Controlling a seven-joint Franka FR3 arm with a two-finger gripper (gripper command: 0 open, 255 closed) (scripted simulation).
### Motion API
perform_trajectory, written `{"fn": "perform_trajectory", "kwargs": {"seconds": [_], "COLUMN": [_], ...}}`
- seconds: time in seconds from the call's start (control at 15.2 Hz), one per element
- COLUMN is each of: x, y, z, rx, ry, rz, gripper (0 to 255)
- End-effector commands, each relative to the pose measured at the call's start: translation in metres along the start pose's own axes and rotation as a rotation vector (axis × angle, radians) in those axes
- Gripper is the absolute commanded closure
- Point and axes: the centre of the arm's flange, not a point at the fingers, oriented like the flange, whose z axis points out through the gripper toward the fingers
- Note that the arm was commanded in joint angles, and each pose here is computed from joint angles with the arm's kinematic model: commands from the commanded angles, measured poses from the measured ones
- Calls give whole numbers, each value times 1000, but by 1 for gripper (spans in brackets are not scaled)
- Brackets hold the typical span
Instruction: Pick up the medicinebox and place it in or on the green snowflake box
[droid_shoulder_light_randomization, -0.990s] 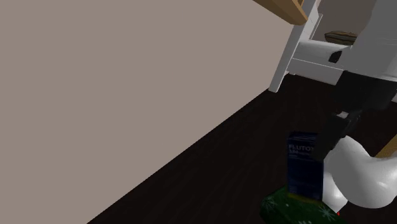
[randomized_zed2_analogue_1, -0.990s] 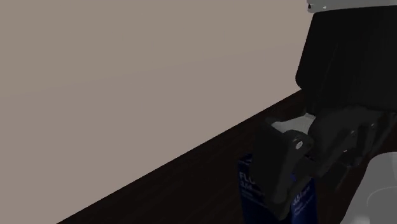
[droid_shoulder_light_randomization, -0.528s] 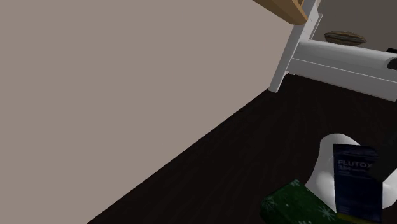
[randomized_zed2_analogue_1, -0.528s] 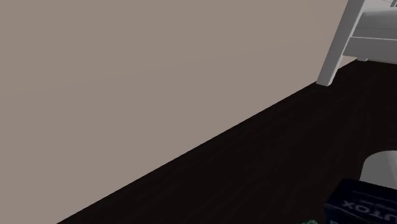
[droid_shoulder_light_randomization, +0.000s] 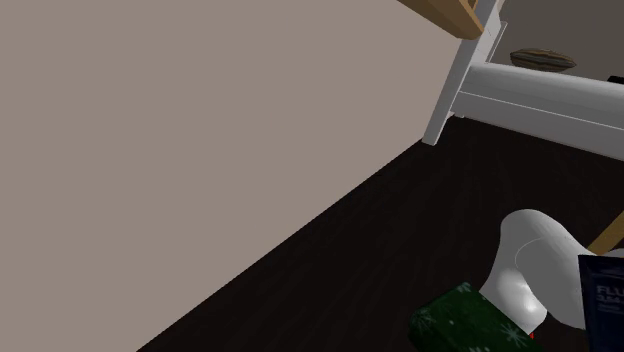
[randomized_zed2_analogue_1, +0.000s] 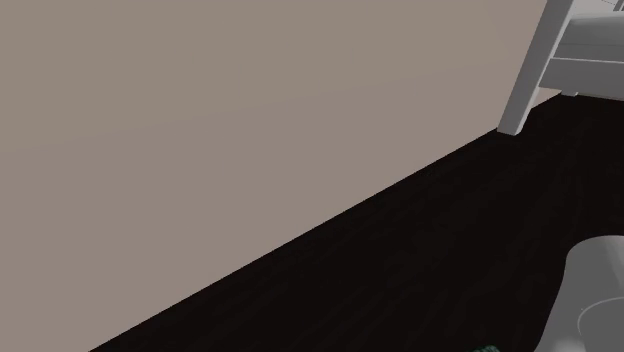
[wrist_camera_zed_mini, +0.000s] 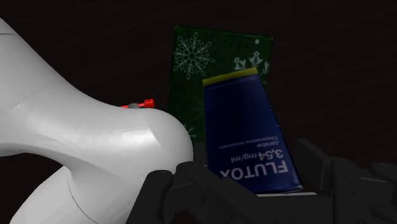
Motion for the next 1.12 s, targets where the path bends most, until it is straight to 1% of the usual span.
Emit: {"fn": "perform_trajectory", "kwargs": {"seconds": [0.0,1.06], "x": [0,4], "y": [2,4], "z": [11,95], "rx": [0,0], "ry": [0,0], "rz": [0,0], "gripper": [255,255]}}
